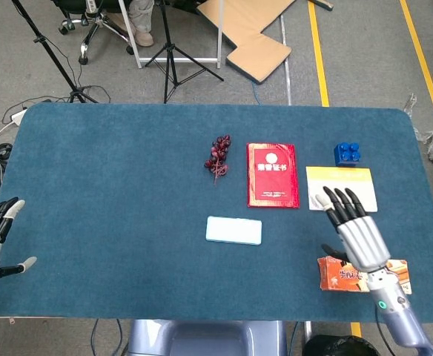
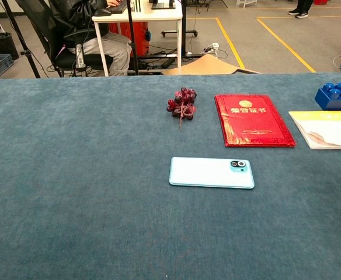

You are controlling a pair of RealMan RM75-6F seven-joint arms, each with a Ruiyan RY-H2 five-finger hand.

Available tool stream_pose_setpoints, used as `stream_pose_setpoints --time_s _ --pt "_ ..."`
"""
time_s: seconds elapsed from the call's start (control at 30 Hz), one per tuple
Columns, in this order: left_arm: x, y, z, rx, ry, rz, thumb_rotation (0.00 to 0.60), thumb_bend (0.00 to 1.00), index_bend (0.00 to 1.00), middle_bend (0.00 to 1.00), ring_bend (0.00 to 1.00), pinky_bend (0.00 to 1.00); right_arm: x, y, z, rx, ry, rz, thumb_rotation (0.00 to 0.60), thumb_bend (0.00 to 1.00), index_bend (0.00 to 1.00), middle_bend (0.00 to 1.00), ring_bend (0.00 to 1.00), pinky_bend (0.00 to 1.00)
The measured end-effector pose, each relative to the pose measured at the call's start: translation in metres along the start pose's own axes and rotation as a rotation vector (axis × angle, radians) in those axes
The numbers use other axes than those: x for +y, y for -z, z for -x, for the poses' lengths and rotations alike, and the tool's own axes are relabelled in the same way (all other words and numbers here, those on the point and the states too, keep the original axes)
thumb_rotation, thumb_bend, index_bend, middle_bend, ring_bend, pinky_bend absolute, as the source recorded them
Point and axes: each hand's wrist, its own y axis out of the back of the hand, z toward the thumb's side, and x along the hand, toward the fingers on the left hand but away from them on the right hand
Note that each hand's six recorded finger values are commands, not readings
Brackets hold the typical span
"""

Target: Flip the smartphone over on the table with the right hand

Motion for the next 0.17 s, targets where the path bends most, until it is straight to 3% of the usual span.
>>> stream_pose_setpoints --time_s 0.17 --pt "0.002 -0.003 0.003 -0.021 -0.013 0.005 0.6 0.0 0.0 0.0 0.0 0.0 0.005 0.027 -0.031 -0.179 -0.015 -0.041 0.6 0.0 0.01 0.0 0.0 0.0"
